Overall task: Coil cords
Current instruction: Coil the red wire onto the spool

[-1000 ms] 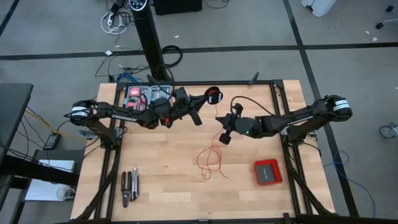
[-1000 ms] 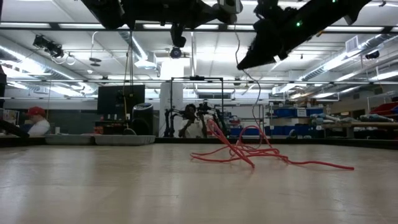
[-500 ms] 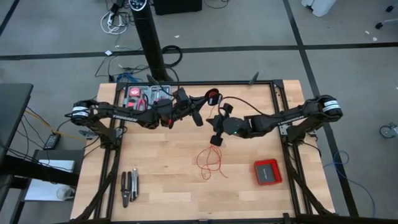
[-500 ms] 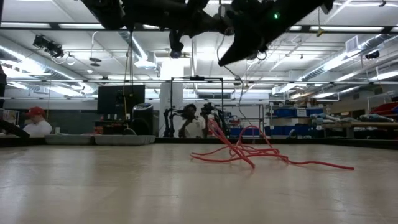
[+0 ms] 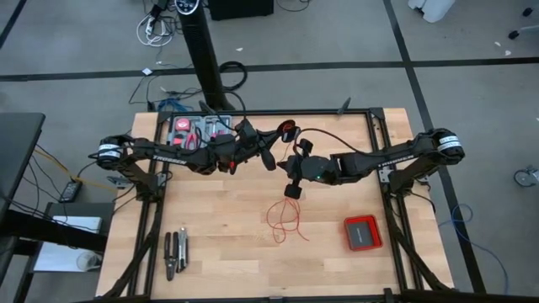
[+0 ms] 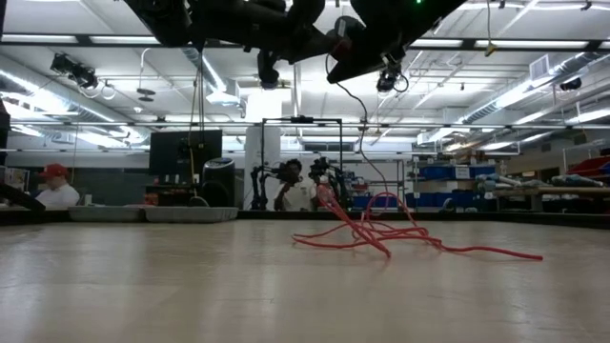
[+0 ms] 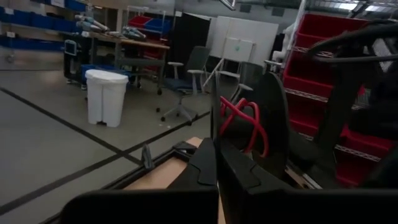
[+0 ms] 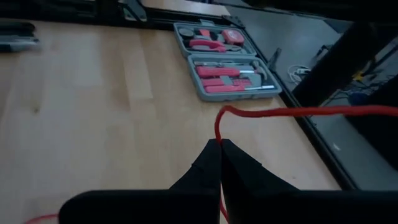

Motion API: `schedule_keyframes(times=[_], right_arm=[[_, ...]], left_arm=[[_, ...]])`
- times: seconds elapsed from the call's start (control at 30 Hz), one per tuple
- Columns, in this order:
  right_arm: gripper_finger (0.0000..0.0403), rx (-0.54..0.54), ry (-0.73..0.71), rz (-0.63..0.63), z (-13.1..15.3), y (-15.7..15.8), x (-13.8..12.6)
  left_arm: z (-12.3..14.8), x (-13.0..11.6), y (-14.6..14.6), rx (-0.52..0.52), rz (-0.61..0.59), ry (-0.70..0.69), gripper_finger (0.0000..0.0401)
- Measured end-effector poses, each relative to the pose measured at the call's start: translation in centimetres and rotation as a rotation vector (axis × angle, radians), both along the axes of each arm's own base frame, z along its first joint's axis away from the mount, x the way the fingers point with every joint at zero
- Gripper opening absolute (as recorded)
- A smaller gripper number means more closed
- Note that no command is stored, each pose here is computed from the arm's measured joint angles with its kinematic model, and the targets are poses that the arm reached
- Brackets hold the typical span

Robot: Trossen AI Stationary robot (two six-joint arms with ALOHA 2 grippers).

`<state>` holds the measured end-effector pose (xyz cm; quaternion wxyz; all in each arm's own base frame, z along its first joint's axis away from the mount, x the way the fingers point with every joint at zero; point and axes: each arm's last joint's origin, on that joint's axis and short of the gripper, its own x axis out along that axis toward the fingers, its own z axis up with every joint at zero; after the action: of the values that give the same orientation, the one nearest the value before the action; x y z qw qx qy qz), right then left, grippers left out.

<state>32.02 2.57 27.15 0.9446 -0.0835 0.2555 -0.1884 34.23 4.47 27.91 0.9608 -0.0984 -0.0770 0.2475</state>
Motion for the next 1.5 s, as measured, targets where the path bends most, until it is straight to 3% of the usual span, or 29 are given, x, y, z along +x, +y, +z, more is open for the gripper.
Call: schedule_keyframes(times=[0.37,0.97,1.1,1.23,1.5], right_arm=[[0.0,0.192,0.052,0.041,-0.8,-1.5,-0.2],[0.0,0.176,0.012,0.022,-0.3,-3.0,0.0],[0.0,0.194,0.014,0.059,-0.3,-3.1,0.1],[0.0,0.181,0.012,0.064,-0.3,-2.8,0.1],[0.0,0.036,-0.03,0.114,0.4,-1.3,0.5]], left_arm=[[-0.7,0.1,0.2,-0.002,0.029,0.049,0.0],[-1.2,0.1,0.2,0.122,0.053,0.183,0.0],[-1.2,0.1,0.2,0.116,0.053,0.174,0.0],[-1.1,0.1,0.2,0.045,0.048,0.13,0.0],[-1.2,0.1,0.3,-0.019,0.087,0.089,0.0]])
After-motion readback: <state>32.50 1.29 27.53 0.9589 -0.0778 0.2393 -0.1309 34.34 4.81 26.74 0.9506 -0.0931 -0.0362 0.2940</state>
